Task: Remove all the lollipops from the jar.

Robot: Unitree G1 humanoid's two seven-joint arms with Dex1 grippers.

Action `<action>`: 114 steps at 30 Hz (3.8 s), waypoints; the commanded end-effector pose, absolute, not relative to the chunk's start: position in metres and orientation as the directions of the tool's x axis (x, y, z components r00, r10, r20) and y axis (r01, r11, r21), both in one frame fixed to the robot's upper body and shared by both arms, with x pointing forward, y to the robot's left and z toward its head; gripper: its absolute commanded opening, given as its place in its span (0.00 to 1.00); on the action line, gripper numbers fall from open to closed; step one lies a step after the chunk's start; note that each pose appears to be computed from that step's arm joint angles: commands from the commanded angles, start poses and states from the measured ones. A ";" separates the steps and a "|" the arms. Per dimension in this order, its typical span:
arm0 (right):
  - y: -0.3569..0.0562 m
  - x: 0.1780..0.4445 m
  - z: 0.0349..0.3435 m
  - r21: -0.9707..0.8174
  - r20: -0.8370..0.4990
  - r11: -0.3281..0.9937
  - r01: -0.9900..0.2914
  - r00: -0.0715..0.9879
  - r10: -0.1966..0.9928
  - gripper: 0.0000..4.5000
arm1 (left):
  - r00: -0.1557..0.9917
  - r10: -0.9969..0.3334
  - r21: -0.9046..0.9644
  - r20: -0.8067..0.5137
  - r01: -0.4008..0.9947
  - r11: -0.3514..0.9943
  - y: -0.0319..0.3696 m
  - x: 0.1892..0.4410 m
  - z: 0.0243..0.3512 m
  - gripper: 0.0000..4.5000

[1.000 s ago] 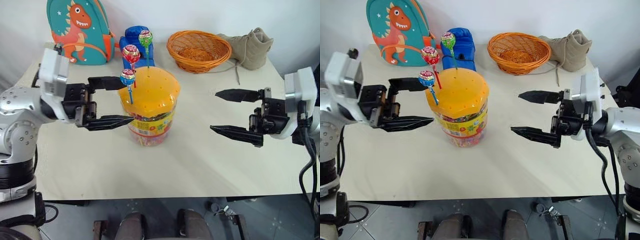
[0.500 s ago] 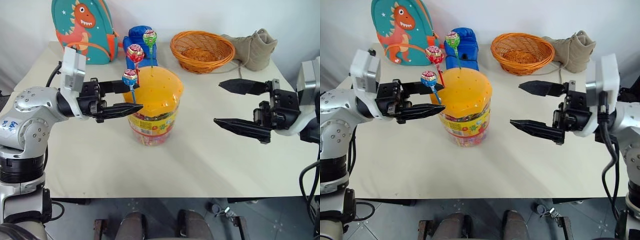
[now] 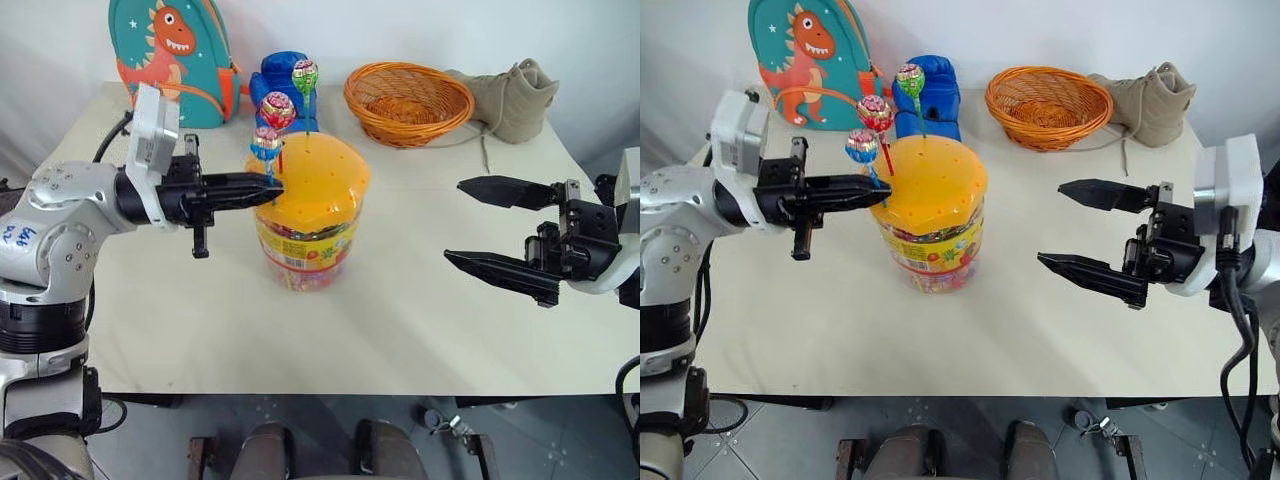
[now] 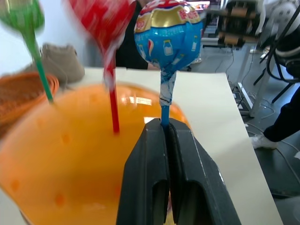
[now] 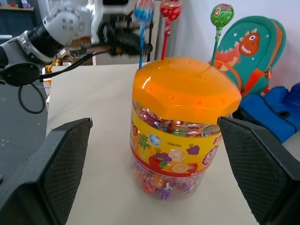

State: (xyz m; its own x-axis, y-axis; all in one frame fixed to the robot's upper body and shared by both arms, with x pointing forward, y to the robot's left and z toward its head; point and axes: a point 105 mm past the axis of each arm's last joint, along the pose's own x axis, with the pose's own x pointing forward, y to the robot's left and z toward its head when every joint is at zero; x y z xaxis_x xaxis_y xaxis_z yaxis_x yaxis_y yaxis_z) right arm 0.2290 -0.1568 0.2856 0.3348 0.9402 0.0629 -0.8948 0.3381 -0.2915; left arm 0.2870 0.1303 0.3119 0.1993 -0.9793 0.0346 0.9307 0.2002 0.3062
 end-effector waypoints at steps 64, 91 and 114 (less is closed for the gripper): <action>-0.166 0.219 0.297 -0.391 0.022 0.318 -0.864 0.337 0.941 1.00 | 0.253 -0.967 0.304 0.010 0.921 0.244 0.203 0.295 0.318 0.99; -0.171 0.200 0.307 -0.408 0.124 0.451 -0.794 0.441 0.889 1.00 | -0.099 -0.994 0.327 0.040 0.942 -0.080 0.116 0.341 0.323 0.60; -0.161 0.209 0.305 -0.382 0.155 0.429 -0.818 0.401 0.903 1.00 | 0.077 -0.976 0.399 0.202 0.904 0.153 0.142 0.326 0.387 0.01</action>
State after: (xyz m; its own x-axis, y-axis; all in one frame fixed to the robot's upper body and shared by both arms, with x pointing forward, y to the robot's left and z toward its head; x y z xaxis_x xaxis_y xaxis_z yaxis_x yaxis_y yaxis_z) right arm 0.2119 -0.1603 0.2979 0.4115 0.9022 0.1293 -0.8332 0.4299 -0.3478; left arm 0.3308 0.1309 0.3706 0.0257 -0.9847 0.1722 0.9336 0.0852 0.3481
